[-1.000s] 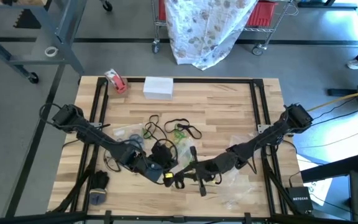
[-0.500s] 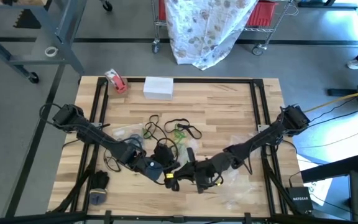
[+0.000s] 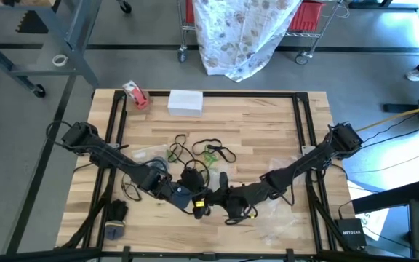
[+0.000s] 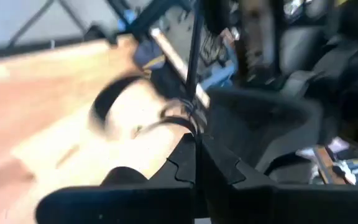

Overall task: Sort rubber bands
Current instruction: Put the black rubber band into the transparent zip bag

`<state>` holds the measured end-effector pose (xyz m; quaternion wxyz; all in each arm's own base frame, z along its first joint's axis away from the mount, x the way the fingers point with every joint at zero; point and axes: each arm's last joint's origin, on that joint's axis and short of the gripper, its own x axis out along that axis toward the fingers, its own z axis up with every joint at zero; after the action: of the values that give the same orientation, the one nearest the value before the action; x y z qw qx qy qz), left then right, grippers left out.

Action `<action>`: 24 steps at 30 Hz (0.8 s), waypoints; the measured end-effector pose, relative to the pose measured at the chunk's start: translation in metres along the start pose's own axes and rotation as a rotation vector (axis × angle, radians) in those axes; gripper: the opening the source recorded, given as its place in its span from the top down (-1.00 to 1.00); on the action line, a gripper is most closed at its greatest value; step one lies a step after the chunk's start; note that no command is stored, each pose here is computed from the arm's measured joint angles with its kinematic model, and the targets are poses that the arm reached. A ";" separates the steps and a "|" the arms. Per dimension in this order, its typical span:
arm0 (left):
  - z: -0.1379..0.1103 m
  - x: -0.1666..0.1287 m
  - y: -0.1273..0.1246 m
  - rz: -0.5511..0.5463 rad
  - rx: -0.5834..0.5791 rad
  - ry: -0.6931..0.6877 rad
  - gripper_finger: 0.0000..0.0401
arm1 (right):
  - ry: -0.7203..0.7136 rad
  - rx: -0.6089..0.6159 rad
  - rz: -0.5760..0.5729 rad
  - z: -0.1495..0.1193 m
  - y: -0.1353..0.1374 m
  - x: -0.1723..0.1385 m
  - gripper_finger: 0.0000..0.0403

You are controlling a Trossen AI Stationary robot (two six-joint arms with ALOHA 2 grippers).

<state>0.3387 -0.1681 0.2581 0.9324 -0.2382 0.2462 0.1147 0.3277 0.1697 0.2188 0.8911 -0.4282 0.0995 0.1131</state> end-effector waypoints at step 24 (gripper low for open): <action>-0.018 -0.010 -0.007 0.003 -0.030 0.066 0.99 | 0.271 0.289 -0.085 -0.022 0.004 0.000 0.95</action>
<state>0.3255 -0.1841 0.2525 0.9200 -0.2554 0.2755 0.1115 0.3246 0.1546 0.2027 0.9256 -0.3111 0.2157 0.0012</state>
